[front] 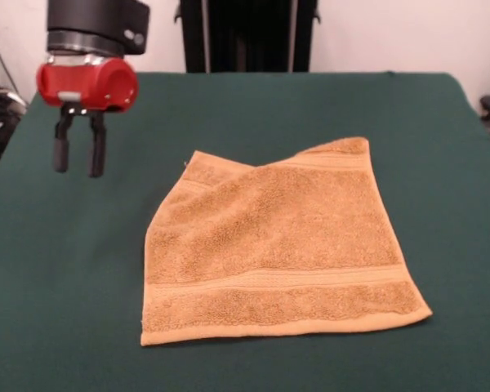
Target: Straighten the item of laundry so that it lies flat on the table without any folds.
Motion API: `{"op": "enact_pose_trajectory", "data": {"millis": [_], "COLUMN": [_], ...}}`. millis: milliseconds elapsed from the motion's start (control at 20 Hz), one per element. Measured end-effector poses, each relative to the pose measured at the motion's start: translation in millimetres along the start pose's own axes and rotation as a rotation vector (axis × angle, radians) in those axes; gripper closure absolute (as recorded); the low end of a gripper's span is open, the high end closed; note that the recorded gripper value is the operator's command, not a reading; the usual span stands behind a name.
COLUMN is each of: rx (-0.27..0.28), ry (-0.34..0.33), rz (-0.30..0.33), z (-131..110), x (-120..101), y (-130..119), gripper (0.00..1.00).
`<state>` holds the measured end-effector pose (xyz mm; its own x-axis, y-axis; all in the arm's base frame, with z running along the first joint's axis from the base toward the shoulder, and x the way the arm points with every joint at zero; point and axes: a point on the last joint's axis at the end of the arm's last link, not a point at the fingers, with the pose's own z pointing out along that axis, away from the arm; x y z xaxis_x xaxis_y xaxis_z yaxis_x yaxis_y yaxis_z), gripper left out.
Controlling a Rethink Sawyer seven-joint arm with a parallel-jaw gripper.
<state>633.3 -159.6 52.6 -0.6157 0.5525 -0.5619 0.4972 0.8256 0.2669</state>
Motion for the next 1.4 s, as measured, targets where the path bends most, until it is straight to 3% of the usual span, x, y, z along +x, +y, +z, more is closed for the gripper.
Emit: {"op": "enact_pose_trajectory", "data": {"millis": [450,750,1000,1400], "rx": [-0.083,-0.109,-0.113,-0.116], "ry": [-0.054,-0.030,-0.004,0.056], "rz": [-0.067,-0.084,-0.096,-0.137], "z": [-7.9,-5.6,-1.1,0.6], "x": [62.1,90.4,104.5,138.0], "y": [53.9,71.2,52.6,2.4], "gripper": [0.00,0.00,0.00,0.00]}}
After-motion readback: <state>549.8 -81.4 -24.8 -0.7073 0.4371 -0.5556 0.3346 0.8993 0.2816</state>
